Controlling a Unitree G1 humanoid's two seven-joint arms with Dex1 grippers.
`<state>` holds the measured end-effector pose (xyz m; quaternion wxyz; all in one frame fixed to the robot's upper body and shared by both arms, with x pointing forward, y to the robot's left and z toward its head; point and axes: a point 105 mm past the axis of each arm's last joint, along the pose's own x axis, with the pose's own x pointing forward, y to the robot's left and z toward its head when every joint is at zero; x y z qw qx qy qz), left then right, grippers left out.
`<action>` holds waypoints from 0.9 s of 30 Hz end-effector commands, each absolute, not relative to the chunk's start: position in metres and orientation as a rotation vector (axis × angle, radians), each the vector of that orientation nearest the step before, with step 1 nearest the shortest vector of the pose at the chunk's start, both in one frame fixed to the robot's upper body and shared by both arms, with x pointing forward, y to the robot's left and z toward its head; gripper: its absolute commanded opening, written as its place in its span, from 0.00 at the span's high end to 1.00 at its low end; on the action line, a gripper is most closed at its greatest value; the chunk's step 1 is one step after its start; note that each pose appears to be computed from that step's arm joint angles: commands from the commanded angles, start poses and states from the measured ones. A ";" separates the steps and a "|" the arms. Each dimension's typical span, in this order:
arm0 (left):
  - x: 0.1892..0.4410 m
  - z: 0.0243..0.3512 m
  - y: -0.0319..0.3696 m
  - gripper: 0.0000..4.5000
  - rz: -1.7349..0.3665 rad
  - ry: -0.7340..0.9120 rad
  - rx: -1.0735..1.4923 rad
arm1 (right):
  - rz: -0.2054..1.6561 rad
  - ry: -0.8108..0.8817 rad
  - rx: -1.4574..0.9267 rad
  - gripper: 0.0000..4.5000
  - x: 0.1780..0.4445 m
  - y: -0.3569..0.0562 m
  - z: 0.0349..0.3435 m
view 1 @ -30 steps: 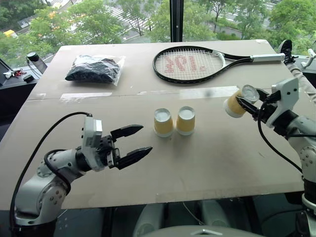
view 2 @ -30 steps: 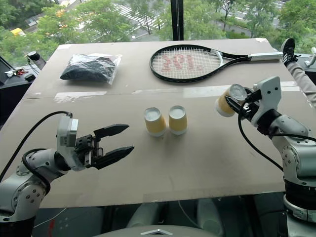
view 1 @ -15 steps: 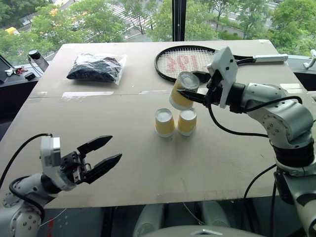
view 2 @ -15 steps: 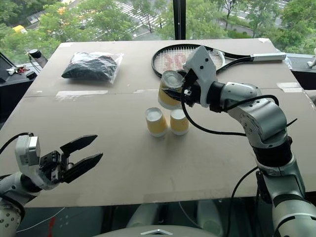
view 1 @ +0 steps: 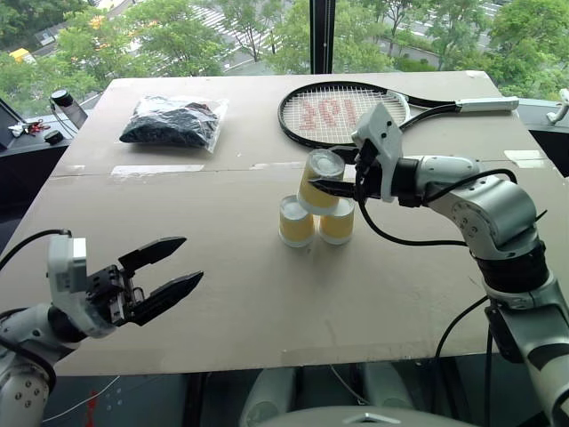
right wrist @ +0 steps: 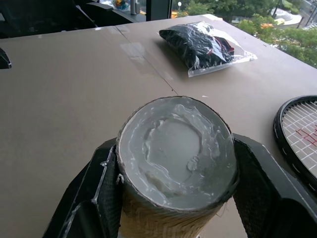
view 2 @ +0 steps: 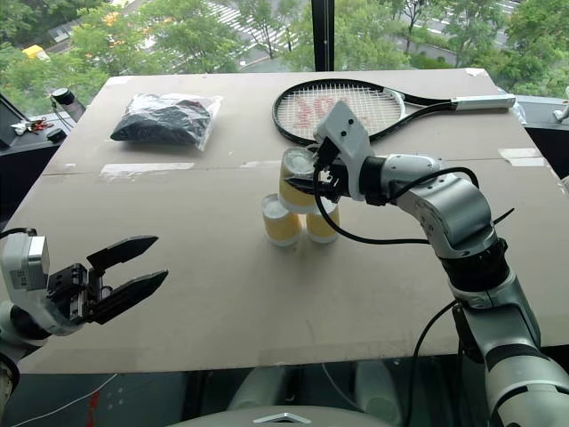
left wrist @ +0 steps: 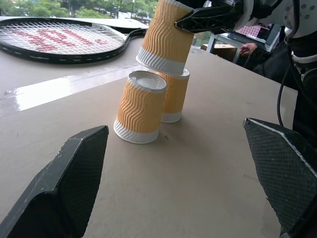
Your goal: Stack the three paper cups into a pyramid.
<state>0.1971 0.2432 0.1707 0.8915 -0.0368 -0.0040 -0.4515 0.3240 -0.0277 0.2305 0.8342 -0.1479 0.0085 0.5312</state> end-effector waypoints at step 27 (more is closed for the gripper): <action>0.190 0.190 0.242 0.00 -0.926 -0.168 -0.185 | 1.156 -0.105 -0.412 0.01 0.309 -0.050 0.261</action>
